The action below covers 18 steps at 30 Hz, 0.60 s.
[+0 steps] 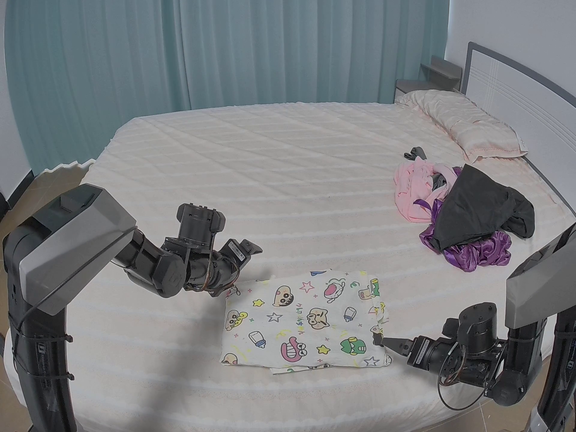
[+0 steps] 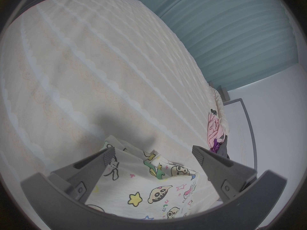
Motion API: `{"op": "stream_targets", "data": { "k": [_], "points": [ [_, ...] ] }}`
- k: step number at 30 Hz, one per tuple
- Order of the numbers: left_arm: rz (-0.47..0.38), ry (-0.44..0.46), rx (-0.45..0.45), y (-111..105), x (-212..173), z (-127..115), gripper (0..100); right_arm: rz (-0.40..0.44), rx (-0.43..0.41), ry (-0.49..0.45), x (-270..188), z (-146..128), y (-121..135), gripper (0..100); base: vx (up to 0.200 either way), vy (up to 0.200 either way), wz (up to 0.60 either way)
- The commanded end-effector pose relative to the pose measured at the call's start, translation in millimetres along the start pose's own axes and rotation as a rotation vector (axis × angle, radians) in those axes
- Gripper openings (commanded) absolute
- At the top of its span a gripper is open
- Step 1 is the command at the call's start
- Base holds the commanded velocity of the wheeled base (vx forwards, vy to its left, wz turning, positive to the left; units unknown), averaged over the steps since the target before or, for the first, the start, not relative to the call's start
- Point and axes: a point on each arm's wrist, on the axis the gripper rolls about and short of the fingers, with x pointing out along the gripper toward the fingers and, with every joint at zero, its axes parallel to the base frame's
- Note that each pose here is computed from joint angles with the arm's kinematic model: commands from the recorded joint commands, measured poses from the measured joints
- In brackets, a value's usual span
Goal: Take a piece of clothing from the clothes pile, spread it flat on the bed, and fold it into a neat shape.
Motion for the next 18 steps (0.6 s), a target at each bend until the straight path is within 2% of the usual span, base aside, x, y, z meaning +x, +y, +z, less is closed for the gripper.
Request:
{"op": "stream_targets", "data": {
  "k": [1, 5, 13, 18],
  "points": [
    [0.013, 0.001, -0.004, 5, 6, 1, 100, 0.003, -0.001, -0.003, 0, 0, 0, 100, 0.0, 0.0, 0.0],
    [0.017, -0.008, -0.012, 6, 1, 5, 100, 0.002, 0.001, -0.004, 1, 0, 0, 100, 0.0, 0.0, 0.0],
    [0.011, -0.029, -0.038, 6, -52, 12, 100, -0.015, 0.005, 0.008, 1, -2, -3, 100, 0.0, 0.0, 0.0],
    [0.045, 0.002, -0.042, 20, -80, -4, 100, -0.019, 0.005, 0.012, 0, -2, -4, 100, 0.0, 0.0, 0.0]
  ]
}}
